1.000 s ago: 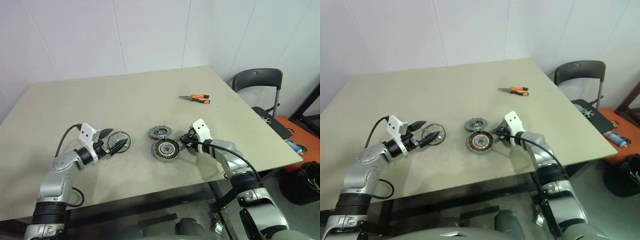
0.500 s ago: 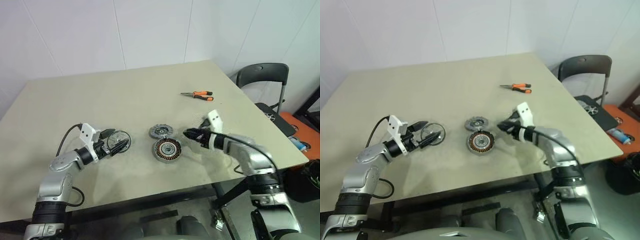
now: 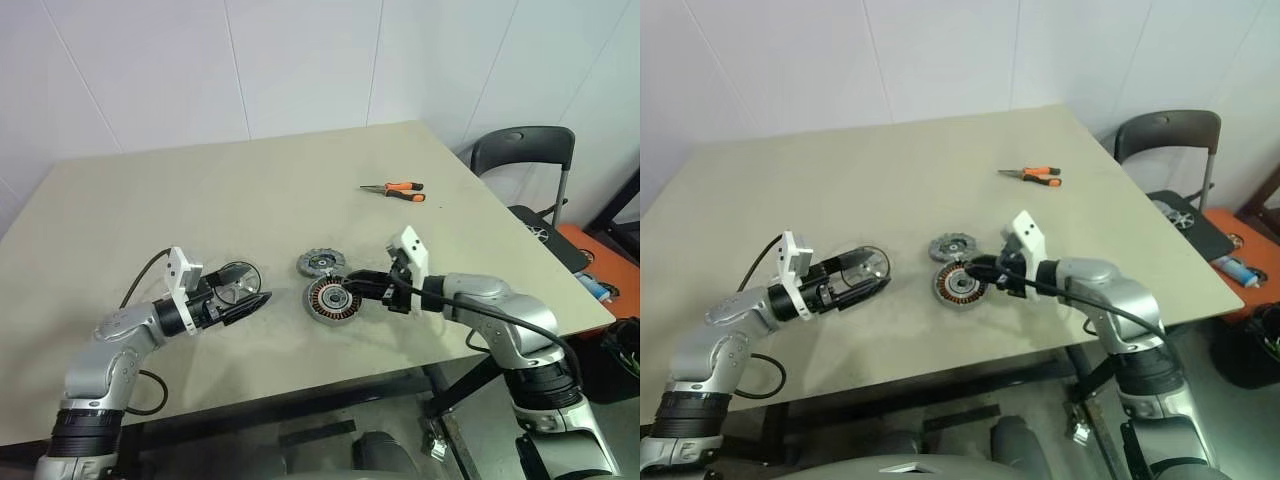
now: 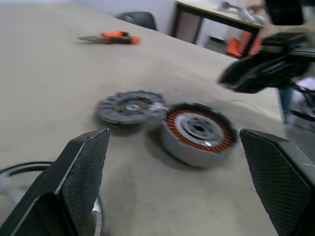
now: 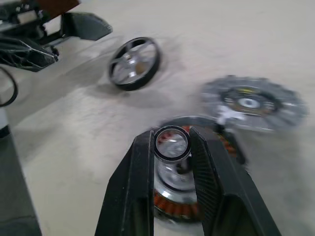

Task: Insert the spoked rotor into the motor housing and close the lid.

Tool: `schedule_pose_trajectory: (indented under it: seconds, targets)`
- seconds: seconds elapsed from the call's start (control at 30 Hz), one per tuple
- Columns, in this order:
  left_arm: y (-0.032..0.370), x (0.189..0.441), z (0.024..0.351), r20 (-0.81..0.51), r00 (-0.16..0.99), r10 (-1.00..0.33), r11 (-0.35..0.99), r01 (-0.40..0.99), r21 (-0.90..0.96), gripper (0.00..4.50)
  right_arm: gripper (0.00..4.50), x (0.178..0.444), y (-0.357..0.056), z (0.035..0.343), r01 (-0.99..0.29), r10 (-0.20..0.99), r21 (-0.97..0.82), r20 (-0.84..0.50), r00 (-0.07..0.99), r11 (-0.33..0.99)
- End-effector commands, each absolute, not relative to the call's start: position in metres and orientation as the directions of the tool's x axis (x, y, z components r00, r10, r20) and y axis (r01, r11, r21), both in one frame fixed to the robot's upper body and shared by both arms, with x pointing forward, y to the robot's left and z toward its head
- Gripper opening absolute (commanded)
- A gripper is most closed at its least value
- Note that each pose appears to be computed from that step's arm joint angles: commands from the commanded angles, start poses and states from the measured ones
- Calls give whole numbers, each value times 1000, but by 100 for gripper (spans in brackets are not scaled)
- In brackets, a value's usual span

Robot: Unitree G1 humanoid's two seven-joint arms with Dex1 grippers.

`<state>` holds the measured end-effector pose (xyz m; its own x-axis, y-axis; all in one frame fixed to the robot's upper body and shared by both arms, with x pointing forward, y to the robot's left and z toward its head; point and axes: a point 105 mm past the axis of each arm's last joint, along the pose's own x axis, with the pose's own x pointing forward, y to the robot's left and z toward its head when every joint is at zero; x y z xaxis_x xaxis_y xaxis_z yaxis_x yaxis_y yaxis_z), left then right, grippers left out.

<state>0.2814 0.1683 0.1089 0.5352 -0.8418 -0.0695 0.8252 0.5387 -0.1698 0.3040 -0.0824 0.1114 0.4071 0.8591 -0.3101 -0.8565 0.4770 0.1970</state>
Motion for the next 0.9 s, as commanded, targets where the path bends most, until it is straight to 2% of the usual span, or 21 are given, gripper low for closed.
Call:
schedule_pose_trajectory:
  seconds: [0.03,0.17,0.43,0.9]
  targets:
    - [161,271,112,-88,472,-877,480,866,-142,450,75,306,-70,121,-890,880,147,-288,378,431]
    - [159,265,97,-130,475,-871,490,862,-133,450,75,312,-65,104,-891,868,146,-340,363,430]
    - [157,260,93,-123,497,-859,511,851,-123,450,75,320,-63,90,-896,854,124,-383,353,426]
    - [152,262,100,-115,514,-850,525,843,-117,450,75,317,-80,84,-887,839,127,-409,360,443]
